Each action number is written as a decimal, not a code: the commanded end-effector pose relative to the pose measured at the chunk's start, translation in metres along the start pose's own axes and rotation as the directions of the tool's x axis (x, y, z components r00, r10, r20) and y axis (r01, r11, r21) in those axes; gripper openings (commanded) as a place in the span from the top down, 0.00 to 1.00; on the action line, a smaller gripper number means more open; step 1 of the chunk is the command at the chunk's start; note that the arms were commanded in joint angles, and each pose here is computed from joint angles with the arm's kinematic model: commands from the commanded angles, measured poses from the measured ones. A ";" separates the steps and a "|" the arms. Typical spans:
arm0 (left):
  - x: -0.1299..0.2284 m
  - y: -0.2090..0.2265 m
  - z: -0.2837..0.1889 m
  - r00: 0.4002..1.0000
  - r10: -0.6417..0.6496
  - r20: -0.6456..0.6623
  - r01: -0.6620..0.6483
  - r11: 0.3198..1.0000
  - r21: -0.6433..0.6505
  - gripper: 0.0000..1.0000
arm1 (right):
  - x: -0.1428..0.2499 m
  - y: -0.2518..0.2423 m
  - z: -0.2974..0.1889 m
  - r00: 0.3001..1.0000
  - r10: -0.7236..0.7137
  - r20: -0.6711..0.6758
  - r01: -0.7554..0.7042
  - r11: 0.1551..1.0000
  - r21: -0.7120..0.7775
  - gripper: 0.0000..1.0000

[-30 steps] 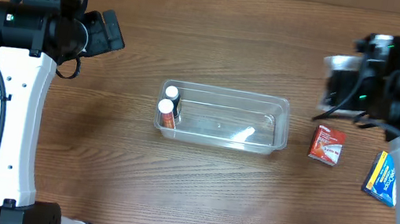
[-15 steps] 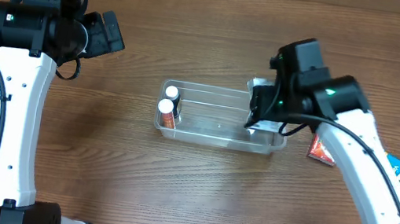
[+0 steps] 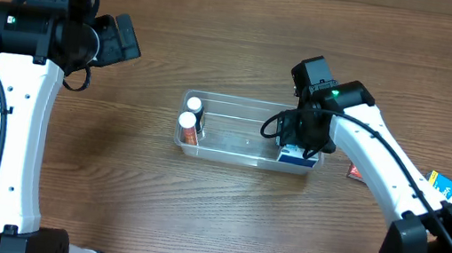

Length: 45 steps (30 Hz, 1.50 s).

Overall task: Pack container
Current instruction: 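Carry the white box into the container's right end and release, then move the right gripper to the blue VapoDrops box and grasp it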

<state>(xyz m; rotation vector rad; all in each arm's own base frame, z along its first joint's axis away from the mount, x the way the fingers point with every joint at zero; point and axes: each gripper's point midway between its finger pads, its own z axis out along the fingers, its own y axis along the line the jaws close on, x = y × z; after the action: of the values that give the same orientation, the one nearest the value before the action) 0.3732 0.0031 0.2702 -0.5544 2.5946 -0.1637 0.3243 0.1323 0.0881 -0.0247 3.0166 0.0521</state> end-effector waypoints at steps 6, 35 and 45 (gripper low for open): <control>-0.001 0.001 -0.001 1.000 0.024 0.004 -0.024 1.000 -0.004 0.00 | -0.011 -0.009 0.010 0.999 -0.026 0.040 0.023 0.997 0.068 0.26; 0.000 0.002 -0.001 0.999 0.035 -0.001 -0.035 0.999 -0.010 0.00 | -0.041 -0.187 -0.161 0.771 0.444 0.457 -0.532 0.843 0.077 0.00; 0.000 0.002 -0.001 0.999 0.035 0.000 -0.035 0.999 -0.009 0.00 | 0.052 -0.305 -0.068 0.653 0.737 0.174 -0.757 0.635 0.152 0.00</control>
<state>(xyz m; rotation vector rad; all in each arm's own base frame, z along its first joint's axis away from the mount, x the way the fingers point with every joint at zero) 0.3709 0.0031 0.2690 -0.5319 2.6093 -0.1547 0.2875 -0.1615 0.1738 1.1639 2.6036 -0.2270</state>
